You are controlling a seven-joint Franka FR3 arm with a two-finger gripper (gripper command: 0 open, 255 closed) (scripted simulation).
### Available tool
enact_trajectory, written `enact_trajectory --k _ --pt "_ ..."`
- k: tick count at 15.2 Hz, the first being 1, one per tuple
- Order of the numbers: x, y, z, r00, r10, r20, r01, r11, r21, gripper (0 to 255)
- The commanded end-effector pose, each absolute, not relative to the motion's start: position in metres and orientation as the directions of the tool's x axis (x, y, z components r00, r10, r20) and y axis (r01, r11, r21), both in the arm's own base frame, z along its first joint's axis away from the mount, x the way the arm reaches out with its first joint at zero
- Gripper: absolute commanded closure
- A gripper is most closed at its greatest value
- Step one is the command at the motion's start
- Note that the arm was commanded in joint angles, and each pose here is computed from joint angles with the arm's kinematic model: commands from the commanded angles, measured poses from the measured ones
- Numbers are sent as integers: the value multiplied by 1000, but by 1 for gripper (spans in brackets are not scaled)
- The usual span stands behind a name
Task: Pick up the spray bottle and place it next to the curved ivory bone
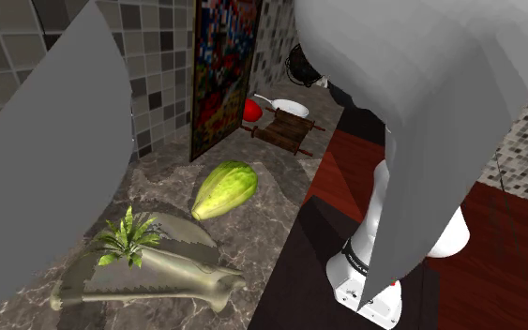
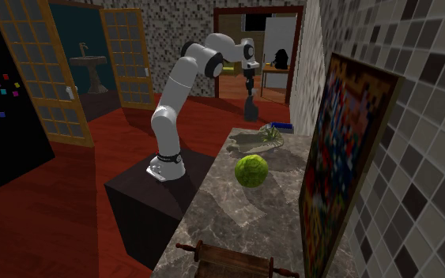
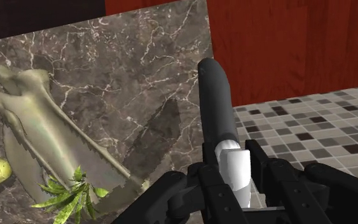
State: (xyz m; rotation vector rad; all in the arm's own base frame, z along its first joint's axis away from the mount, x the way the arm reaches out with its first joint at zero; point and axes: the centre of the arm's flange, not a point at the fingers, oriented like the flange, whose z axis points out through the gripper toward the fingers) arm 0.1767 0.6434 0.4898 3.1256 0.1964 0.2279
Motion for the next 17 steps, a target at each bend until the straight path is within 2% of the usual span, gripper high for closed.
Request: enact_trajectory --k 1,10,17 --pt "176 644 478 982 125 144 125 -992 10 255" --pt "176 644 428 982 125 144 125 -992 10 255" --pt "176 644 428 982 125 144 125 -992 10 255"
